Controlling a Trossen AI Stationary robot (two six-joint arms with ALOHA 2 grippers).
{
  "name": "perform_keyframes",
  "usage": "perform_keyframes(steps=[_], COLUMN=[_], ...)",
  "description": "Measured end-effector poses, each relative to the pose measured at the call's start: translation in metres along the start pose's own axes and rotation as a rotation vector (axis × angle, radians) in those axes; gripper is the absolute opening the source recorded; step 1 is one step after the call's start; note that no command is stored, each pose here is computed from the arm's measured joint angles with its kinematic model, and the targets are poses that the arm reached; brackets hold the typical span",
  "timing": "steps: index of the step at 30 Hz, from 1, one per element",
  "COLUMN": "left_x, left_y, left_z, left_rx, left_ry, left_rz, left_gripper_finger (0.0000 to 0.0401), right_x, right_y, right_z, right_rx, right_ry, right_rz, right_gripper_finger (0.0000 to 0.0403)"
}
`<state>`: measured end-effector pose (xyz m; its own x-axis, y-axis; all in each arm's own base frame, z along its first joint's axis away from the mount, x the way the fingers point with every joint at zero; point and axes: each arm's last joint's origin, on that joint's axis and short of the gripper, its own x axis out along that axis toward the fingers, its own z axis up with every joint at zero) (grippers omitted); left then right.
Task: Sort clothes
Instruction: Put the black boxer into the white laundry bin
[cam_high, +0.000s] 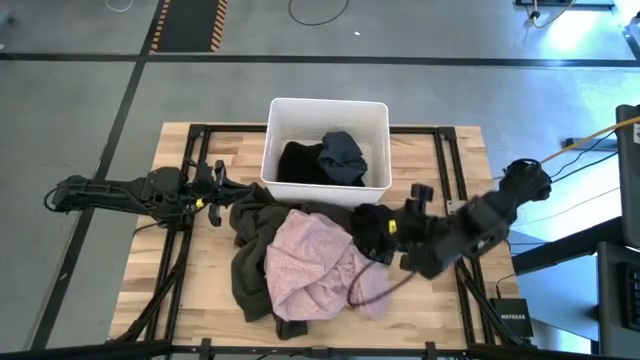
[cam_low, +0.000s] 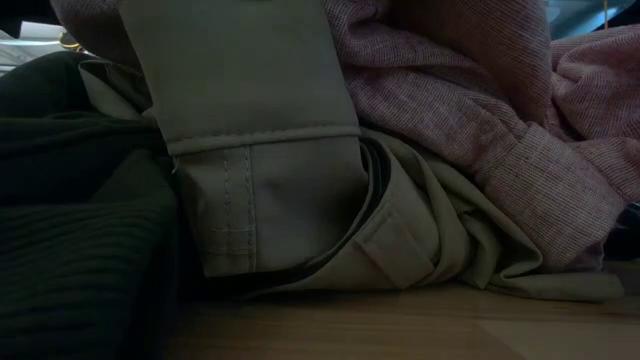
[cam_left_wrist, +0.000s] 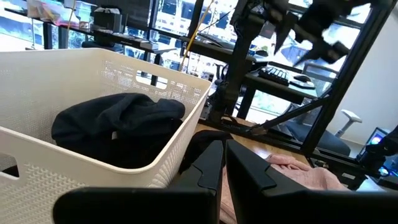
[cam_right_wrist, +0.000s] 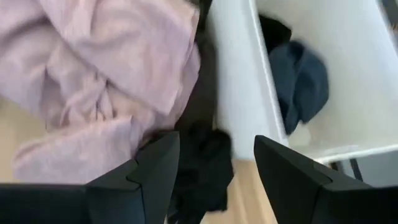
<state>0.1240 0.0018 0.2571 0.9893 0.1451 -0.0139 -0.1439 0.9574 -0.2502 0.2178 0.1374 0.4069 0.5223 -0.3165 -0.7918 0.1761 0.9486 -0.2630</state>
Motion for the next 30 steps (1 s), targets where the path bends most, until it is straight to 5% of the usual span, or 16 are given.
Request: perform_keyframes(steps=[6, 17, 30], left_x=[0.0, 0.0, 0.0], left_y=[0.0, -0.002, -0.002], left_z=[0.0, 0.007, 0.006], left_rx=[-0.005, -0.011, -0.01], left_ry=[-0.004, -0.071, -0.067], left_rz=[-0.001, -0.02, -0.019], left_gripper_finger=[0.0015, 0.0015, 0.0015], right_x=[0.034, 0.118, 0.181], right_y=[0.009, 0.009, -0.009], right_z=[-0.043, -0.11, -0.121], right_rx=[0.094, 0.229, 0.259], right_ry=[0.105, 0.121, 0.122], right_rz=[-0.059, 0.024, 0.056], right_gripper_finger=[0.0225, 0.0225, 0.0225])
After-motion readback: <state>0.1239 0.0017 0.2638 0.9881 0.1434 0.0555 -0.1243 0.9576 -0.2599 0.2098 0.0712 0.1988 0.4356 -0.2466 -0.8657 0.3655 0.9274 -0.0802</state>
